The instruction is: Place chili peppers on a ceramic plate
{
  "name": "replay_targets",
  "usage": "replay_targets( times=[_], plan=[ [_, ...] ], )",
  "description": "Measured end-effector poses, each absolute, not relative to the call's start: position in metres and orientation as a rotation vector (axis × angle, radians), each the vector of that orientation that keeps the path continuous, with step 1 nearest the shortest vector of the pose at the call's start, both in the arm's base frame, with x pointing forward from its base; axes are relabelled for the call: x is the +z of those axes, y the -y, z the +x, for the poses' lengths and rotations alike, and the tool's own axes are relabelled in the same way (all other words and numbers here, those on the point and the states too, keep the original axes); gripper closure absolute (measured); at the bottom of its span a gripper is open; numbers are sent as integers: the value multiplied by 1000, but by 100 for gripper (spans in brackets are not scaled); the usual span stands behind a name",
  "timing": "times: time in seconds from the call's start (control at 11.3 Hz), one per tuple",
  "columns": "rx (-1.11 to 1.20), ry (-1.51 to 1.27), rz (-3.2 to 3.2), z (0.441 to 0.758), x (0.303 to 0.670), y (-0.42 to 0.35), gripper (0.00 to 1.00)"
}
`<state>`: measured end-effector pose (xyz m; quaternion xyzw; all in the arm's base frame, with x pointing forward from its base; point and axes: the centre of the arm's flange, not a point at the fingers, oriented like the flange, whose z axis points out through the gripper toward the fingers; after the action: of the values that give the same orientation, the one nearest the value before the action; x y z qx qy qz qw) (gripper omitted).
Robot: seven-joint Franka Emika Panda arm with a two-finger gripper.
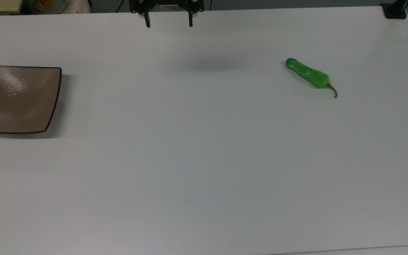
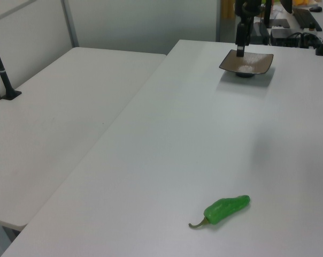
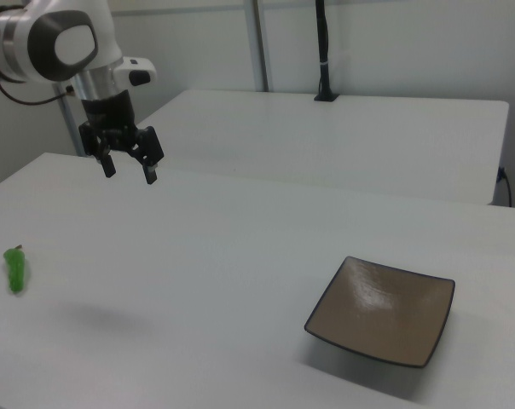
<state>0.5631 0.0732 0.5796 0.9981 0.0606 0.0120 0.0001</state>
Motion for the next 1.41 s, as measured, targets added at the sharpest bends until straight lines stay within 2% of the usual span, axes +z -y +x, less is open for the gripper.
replay_targets(
  times=[0.44,0.97,1.24,1.41],
  plan=[
    [134,-302,3154,570,552,-120,0],
    [160,-657,3159,542,527,-253,0],
    [74,-839,3144,513,493,-320,0],
    [65,-934,3133,503,453,-358,0]
  ],
)
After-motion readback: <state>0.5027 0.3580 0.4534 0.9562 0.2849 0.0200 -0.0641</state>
